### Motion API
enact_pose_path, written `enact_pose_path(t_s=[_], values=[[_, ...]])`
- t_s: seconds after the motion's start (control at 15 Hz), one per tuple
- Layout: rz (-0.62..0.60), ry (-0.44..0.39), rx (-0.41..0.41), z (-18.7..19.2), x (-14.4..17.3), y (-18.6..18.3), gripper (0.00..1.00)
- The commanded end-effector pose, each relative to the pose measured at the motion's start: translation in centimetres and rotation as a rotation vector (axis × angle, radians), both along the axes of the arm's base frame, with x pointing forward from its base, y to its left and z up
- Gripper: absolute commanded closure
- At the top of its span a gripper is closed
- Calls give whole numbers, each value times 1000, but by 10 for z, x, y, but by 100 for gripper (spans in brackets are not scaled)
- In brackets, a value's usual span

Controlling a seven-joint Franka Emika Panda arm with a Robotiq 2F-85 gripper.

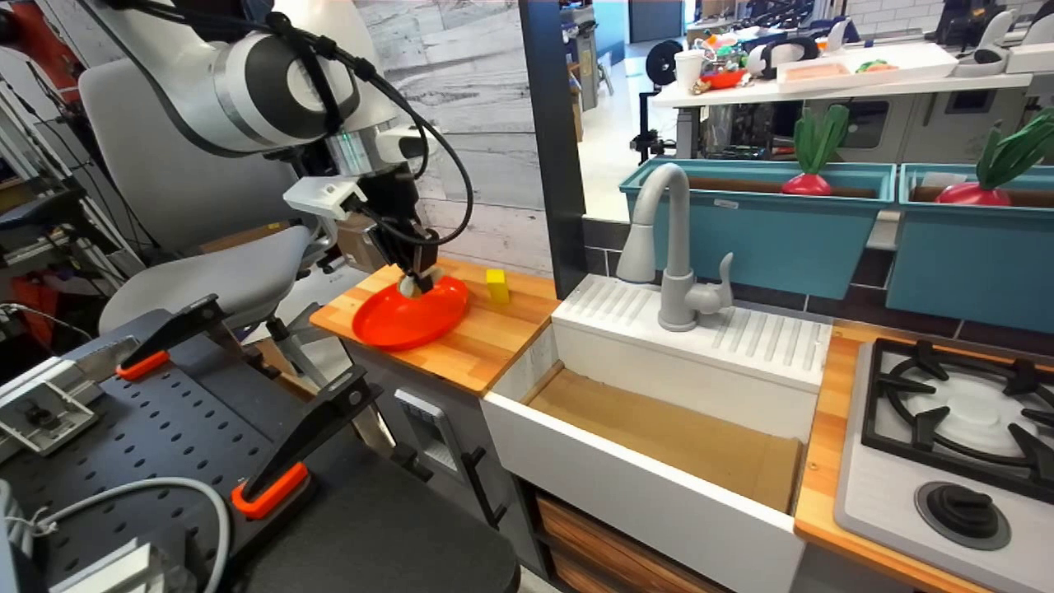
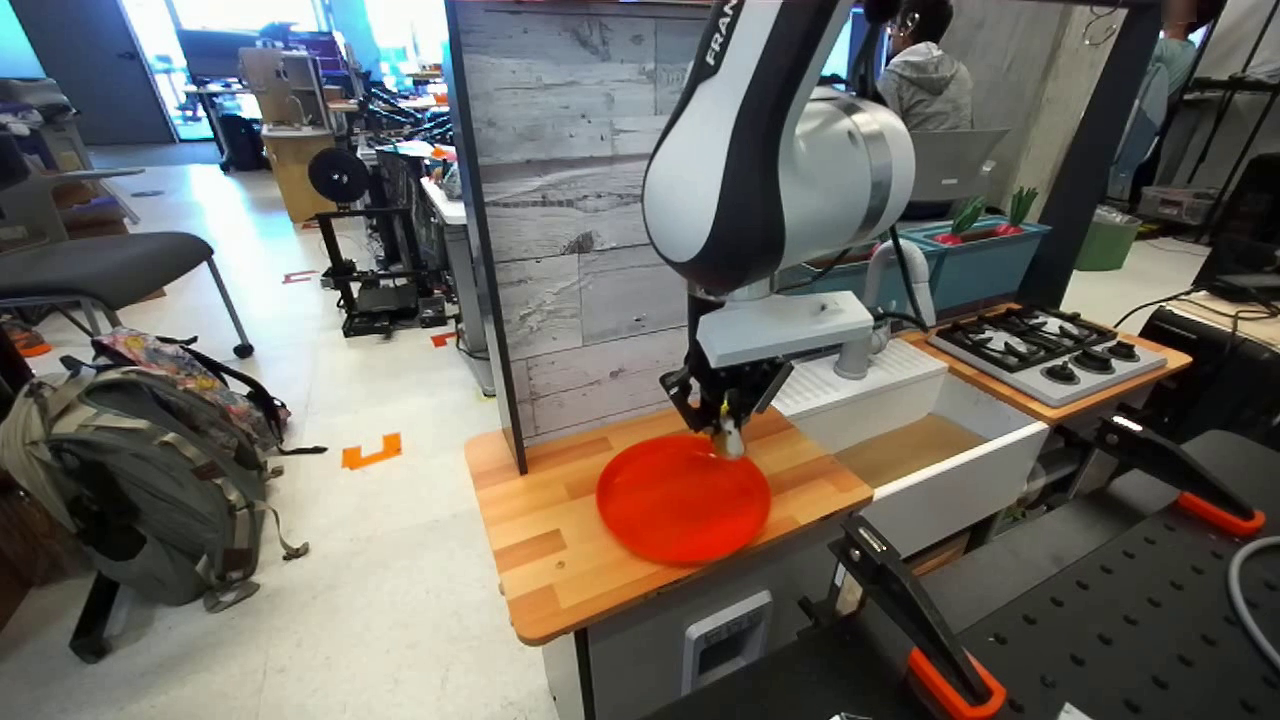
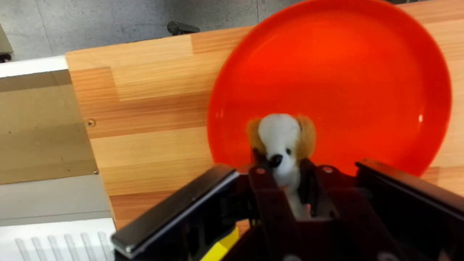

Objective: Put the plush toy on the orange plate.

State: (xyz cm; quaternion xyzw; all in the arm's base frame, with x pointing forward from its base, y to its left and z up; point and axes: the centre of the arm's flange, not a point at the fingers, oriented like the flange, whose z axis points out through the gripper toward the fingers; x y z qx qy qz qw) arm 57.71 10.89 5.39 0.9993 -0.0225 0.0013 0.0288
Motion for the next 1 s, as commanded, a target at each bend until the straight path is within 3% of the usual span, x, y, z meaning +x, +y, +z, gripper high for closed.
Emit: enact_pose_path(t_s=[0.0, 0.47, 0.53, 0.6, 0.93], values=[[50, 8, -22, -9, 0, 24, 96], [69, 92, -48, -47, 6, 31, 96], [64, 107, -50, -50, 6, 30, 72], [70, 120, -59, -53, 6, 29, 57], [81, 102, -58, -36, 2, 32, 21]])
